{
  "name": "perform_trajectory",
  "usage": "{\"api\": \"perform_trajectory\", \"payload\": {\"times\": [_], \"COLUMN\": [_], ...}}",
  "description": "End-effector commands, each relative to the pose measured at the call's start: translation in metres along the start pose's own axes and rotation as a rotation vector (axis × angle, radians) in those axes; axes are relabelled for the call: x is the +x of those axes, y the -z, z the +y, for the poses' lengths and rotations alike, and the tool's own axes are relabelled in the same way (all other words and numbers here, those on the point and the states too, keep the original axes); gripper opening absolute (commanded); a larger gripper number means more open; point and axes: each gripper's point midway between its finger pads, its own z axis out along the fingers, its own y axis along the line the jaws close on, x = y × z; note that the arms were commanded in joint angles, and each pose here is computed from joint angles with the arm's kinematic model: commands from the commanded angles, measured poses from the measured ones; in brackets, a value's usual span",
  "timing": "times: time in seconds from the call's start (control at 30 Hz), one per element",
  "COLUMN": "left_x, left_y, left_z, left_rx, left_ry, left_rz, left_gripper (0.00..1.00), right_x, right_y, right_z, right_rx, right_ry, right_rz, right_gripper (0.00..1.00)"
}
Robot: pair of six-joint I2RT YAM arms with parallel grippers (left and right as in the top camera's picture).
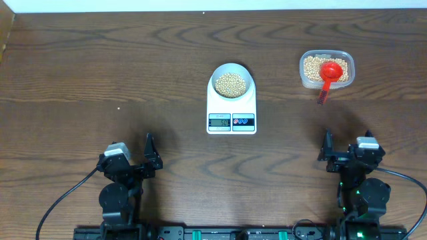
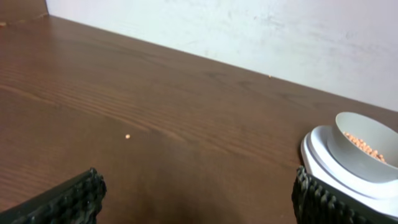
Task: Scoop item into bowl and weigh 50g on scale
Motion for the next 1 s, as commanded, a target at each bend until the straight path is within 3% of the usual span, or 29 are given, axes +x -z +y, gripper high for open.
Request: {"api": "perform_trajectory", "payload": {"times": [0.0, 0.43, 0.97], "left_x": [0.0127, 0.0127, 0.0127], "left_y": [-0.0013, -0.0013, -0.0013], "left_z": [0.0049, 0.0049, 0.0049], "left_rx": [-0.018, -0.018, -0.018], "left_ry": [0.009, 0.009, 0.009], "left_rz": [0.036, 0.036, 0.036], "left_gripper": [0.98, 0.98, 0.98], "right_x": [-0.0023, -0.0051, -0.0091], "right_y": [0.004, 0.0102, 0.0118], "right_z": [-0.0032, -0.0064, -0.008], "right_rx": [0.012, 0.025, 0.033], "right_ry": [0.036, 0.139, 0.139], "right_rz": [-0.015, -0.035, -0.053], "right_gripper": [0.99, 0.99, 0.99]}}
